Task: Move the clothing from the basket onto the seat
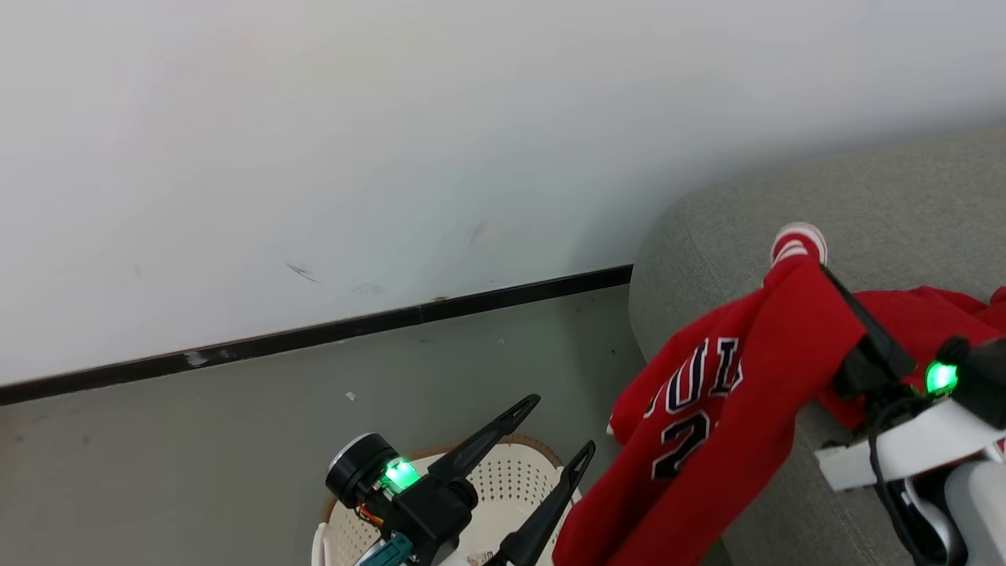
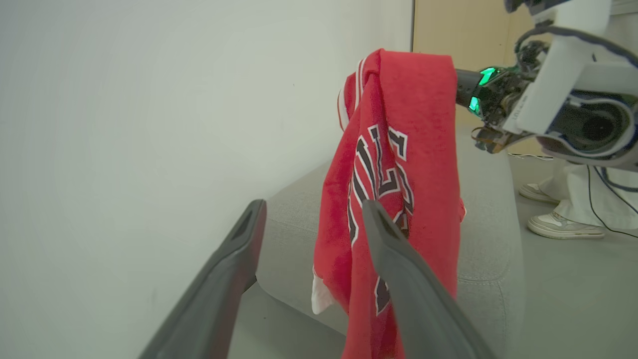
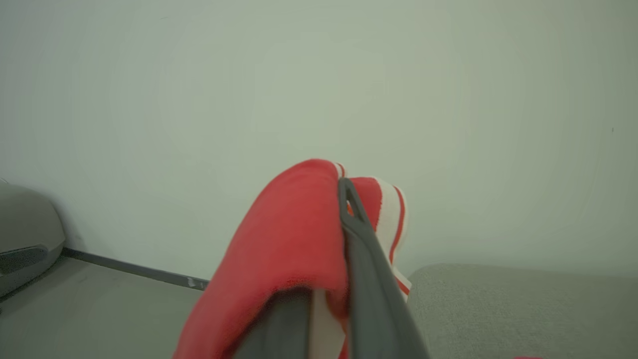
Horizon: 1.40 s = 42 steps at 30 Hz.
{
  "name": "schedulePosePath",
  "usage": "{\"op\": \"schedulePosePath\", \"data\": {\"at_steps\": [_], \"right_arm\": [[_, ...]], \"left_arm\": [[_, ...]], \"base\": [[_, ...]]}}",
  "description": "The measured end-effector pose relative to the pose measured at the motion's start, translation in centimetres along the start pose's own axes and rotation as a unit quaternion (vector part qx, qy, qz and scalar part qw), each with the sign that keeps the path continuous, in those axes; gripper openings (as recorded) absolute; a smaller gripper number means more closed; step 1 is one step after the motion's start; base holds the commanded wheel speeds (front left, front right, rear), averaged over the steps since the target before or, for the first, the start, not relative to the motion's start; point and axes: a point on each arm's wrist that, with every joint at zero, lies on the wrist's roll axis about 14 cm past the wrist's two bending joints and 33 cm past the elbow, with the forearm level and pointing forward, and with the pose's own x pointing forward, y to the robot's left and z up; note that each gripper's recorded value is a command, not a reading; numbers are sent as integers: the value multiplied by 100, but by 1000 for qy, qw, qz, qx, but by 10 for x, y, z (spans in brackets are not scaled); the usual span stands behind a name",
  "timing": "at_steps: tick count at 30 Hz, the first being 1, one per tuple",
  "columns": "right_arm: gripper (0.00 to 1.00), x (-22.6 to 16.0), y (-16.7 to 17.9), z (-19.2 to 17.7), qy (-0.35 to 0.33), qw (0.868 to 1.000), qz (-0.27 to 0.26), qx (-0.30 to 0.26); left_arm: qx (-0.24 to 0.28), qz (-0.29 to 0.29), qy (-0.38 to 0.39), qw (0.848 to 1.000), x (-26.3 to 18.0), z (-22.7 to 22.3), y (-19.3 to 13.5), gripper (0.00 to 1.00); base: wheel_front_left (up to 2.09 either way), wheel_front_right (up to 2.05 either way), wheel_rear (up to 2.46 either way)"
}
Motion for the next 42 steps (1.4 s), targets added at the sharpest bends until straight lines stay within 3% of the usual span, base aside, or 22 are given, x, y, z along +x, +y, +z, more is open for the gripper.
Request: {"op": "schedulePosePath", "data": {"at_steps": [9,16,22,30,42], "right_arm": [[0,56,-47,49,-48,998,-28,11],[0,87,-123,105,-98,989,-107,6],[0,92,-188,144,-139,973,-185,10],[0,93,-234,119,-86,966,-242,-14],[0,76,-262,30,12,958,-286,-24]], "left_arm": [[-12,-17,6,1000,10,-10,-2,100],[-17,-36,8,999,24,-15,-2,100],[-13,-49,23,998,31,-27,2,100],[-11,-63,23,998,44,-34,9,100],[-10,-70,18,997,60,-43,23,100]], "base": [[0,0,0],[0,0,0],[0,0,0],[0,0,0],[0,0,0]]}}
